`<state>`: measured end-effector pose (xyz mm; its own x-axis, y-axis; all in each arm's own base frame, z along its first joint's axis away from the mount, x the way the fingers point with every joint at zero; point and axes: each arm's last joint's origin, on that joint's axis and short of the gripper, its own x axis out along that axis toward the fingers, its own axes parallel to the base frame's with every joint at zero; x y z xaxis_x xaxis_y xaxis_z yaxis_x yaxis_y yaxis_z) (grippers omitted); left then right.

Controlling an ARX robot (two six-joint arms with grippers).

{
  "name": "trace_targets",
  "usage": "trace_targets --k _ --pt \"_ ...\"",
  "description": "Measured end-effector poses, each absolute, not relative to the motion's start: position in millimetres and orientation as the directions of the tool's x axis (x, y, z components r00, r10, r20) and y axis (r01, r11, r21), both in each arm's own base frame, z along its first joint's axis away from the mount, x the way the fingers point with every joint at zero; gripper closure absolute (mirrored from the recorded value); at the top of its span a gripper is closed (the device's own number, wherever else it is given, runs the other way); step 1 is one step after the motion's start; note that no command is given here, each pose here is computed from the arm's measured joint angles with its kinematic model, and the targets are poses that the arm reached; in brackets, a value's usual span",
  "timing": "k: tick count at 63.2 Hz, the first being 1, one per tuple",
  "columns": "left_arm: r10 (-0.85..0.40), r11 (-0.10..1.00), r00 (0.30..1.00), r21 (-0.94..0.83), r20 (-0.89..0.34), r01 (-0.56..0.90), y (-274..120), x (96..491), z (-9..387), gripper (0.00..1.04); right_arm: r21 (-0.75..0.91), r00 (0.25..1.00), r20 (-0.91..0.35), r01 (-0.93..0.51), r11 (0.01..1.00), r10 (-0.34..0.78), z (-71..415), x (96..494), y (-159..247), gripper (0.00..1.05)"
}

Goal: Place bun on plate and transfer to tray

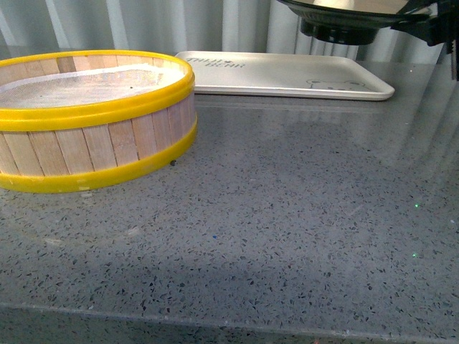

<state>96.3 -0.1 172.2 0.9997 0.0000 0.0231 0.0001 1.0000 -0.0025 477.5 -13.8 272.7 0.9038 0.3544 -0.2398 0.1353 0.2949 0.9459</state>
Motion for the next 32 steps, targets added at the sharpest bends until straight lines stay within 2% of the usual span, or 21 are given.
trace_targets --k 17,32 --pt "0.0 1.0 1.0 -0.002 0.023 0.0 -0.1 96.3 172.2 0.07 0.926 0.877 -0.32 0.21 0.313 0.358 249.8 505.6 -4.0 1.01" --pt "0.0 1.0 1.0 -0.002 0.023 0.0 -0.1 96.3 172.2 0.07 0.924 0.872 -0.325 0.211 0.318 0.366 241.2 522.6 -1.3 1.01"
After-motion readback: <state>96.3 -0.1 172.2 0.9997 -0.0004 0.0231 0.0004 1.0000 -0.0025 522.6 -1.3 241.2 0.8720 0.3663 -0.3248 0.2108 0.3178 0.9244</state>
